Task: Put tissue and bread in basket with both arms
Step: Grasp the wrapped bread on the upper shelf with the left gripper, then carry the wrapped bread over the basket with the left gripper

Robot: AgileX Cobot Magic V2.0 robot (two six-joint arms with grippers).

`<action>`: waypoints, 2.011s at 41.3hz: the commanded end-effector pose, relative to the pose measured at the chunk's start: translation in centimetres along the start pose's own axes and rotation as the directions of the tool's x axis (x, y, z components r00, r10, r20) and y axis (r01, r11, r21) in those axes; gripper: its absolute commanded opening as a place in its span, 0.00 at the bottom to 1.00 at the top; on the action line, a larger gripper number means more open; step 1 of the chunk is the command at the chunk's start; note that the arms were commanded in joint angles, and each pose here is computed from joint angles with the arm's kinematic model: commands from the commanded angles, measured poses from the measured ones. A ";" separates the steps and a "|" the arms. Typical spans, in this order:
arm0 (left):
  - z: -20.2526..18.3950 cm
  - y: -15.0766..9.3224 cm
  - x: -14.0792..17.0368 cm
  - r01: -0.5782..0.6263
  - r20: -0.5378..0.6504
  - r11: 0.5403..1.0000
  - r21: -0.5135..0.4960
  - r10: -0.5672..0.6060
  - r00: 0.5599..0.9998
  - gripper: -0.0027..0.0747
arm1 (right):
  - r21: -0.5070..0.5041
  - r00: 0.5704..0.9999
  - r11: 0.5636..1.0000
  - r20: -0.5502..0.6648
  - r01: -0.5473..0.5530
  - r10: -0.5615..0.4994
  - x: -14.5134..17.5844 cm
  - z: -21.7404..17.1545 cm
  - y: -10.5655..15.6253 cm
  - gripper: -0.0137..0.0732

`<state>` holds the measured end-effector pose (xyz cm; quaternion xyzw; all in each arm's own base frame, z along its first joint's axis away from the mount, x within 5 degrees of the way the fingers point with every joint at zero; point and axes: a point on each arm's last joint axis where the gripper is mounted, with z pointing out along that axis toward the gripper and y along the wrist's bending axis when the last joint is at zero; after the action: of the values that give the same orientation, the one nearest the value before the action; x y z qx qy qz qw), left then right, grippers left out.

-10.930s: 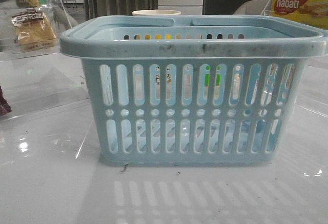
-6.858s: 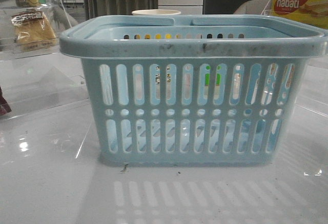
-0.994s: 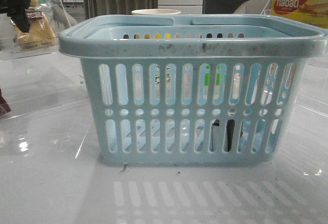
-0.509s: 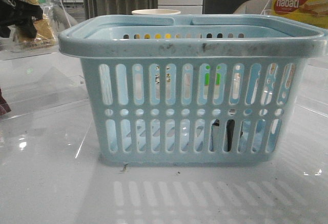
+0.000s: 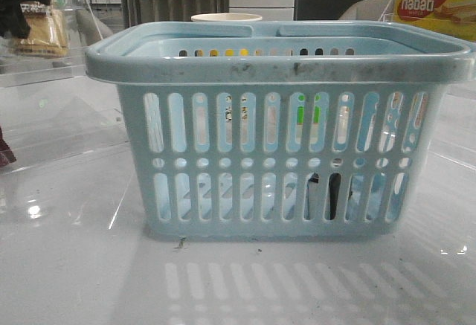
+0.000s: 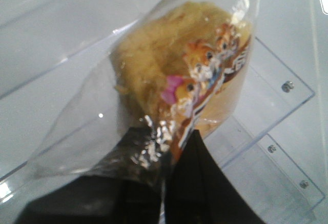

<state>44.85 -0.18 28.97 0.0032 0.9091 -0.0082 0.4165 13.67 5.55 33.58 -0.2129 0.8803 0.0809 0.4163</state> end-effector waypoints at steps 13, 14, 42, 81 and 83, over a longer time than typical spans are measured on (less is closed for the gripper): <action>-15.1 -2.4 -5.1 -0.047 0.258 0.998 0.045 0.033 0.966 0.15 | 0.012 0.996 1.000 0.093 0.000 -0.001 -1.2 -0.8 -0.1 0.64; -16.0 -2.9 -5.2 -0.062 0.269 0.997 0.054 0.045 0.962 0.15 | 0.012 0.996 1.000 0.093 0.000 -0.001 -1.2 -0.8 -0.1 0.64; -22.3 -19.2 -0.8 -0.485 0.320 0.785 0.385 0.379 0.868 0.15 | 0.012 0.996 1.000 0.093 0.000 -0.001 -1.2 -0.8 -0.1 0.64; -12.3 -25.0 4.4 -0.459 0.038 0.735 0.500 0.511 0.859 0.52 | 0.012 0.996 1.000 0.093 0.000 -0.001 -1.2 -0.8 -0.1 0.64; -12.9 -24.7 4.2 -0.459 0.043 0.735 0.499 0.507 0.861 0.51 | 0.012 0.996 1.000 0.093 0.000 -0.001 -1.2 -0.8 -0.1 0.64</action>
<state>33.12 -25.09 29.78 0.3545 0.8875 -0.1051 0.2750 13.67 5.55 33.58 -0.2129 0.8803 0.0809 0.4163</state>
